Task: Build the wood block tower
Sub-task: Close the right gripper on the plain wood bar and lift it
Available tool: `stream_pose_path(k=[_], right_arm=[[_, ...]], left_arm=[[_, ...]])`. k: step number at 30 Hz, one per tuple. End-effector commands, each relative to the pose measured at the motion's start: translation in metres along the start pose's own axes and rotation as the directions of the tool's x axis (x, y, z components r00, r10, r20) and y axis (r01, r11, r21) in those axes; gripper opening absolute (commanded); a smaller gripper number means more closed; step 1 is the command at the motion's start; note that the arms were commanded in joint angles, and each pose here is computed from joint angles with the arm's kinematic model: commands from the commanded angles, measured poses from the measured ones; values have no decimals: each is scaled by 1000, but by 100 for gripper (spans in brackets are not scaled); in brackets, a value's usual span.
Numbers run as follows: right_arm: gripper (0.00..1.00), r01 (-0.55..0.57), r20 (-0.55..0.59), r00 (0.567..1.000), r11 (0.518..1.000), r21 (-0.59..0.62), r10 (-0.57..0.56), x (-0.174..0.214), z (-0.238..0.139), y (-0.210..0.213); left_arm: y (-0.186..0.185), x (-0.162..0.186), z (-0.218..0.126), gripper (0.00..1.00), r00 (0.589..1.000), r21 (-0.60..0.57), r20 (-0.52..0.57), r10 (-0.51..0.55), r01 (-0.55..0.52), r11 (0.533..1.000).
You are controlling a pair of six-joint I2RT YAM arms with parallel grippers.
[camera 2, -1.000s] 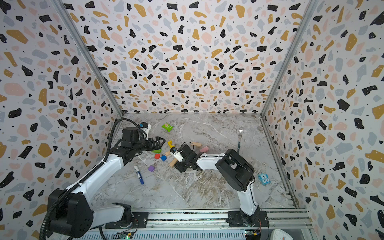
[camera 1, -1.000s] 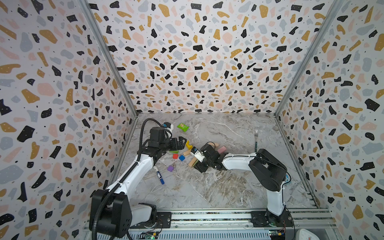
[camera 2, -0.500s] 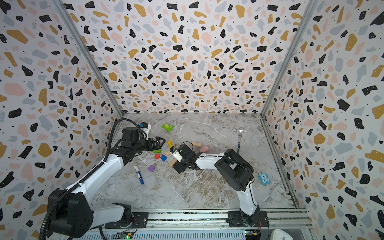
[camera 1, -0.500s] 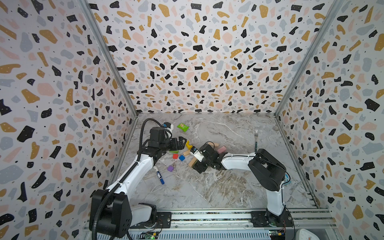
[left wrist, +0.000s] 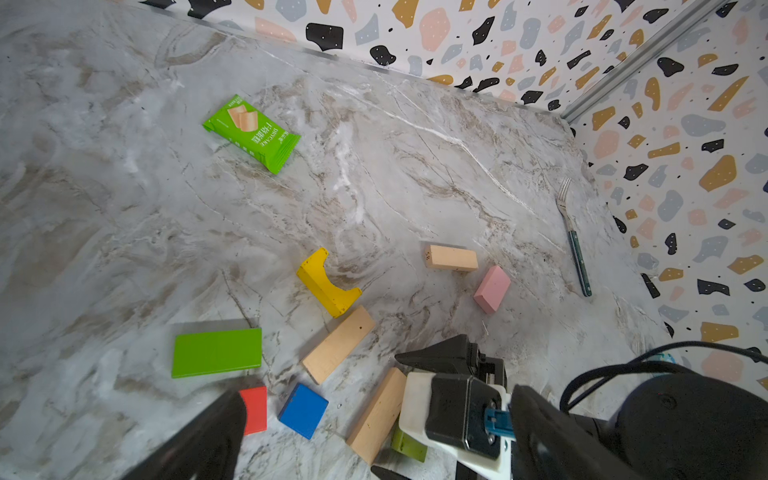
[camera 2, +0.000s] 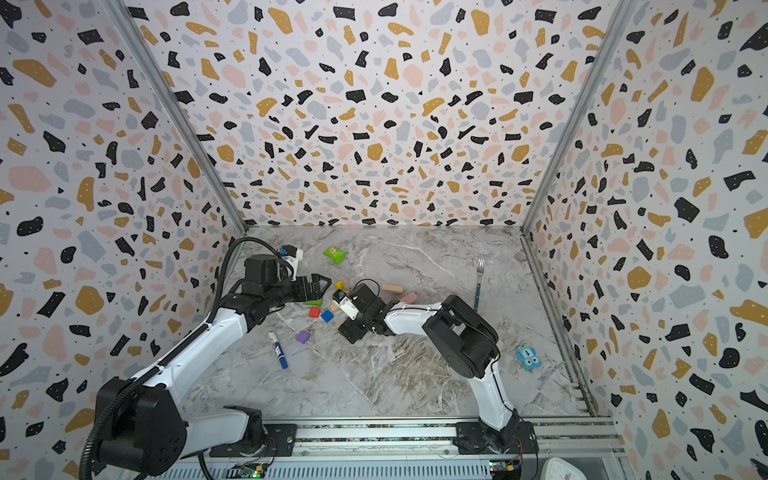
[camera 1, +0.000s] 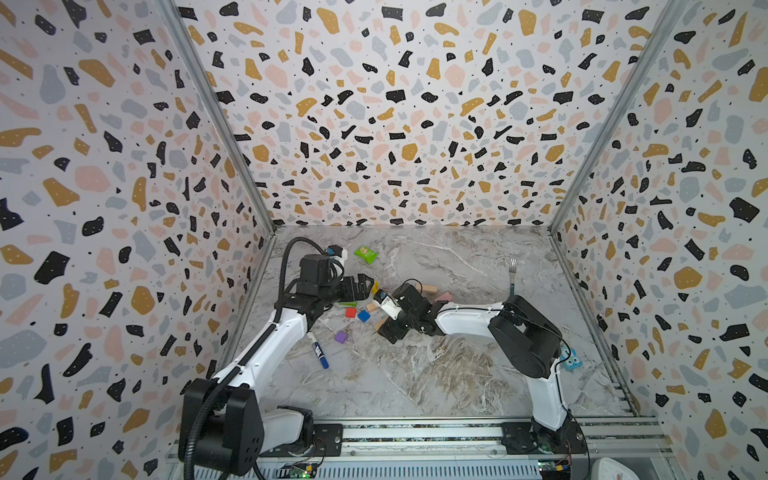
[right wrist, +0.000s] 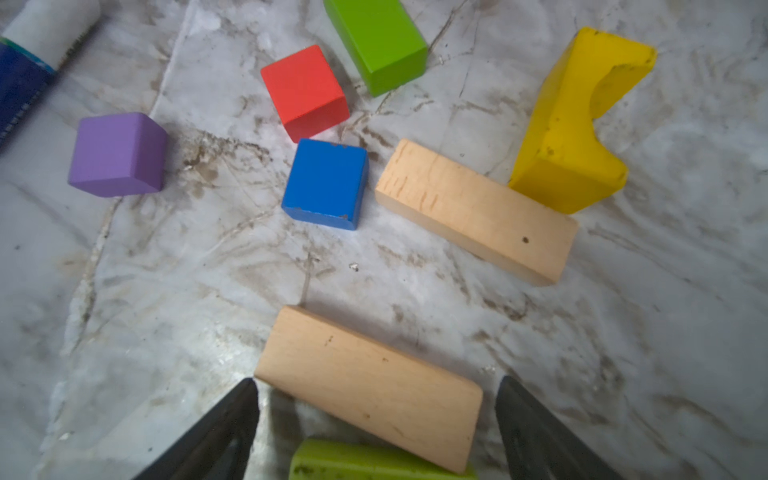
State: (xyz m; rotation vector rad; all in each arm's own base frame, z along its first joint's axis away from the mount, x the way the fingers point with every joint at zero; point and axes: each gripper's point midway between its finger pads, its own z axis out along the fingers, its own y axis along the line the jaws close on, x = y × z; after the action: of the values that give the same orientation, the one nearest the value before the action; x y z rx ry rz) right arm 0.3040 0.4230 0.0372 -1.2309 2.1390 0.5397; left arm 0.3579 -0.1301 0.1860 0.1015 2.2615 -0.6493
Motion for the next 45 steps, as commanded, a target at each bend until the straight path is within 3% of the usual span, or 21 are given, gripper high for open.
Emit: stream_pose_path(k=[1, 3, 9, 16, 24, 28, 38, 45], right_arm=[[93, 15, -3, 1000, 1000, -26, -15, -9, -3, 10], [99, -1, -4, 1000, 1000, -31, 1, -9, -3, 13], [99, -94, -28, 995, 995, -32, 93, -9, 5, 17], [99, -182, -39, 982, 982, 56, 185, -5, 15, 11], [85, -165, -44, 984, 979, 119, 171, -2, 13, 5], [59, -164, -26, 985, 979, 120, 168, -9, 10, 4], [58, -164, 31, 986, 975, 150, 161, -31, -3, -2], [55, -282, 98, 959, 938, 202, 268, -46, -25, -23]], left_arm=[[-2, -6, -5, 100, 999, 13, 33, 3, -3, 1000], [-3, -7, -5, 100, 999, 16, 36, 4, -4, 1000], [-5, -9, -8, 100, 999, 19, 46, 5, -6, 1000], [-5, -7, -6, 100, 999, 30, 41, -9, 8, 1000], [-6, -10, -11, 100, 998, 26, 59, 0, -2, 1000], [-8, -9, -8, 100, 998, 46, 56, -21, 18, 999], [-5, -8, -8, 100, 998, 30, 53, -17, 15, 999], [-5, -7, -7, 100, 999, 31, 49, -19, 17, 999]])
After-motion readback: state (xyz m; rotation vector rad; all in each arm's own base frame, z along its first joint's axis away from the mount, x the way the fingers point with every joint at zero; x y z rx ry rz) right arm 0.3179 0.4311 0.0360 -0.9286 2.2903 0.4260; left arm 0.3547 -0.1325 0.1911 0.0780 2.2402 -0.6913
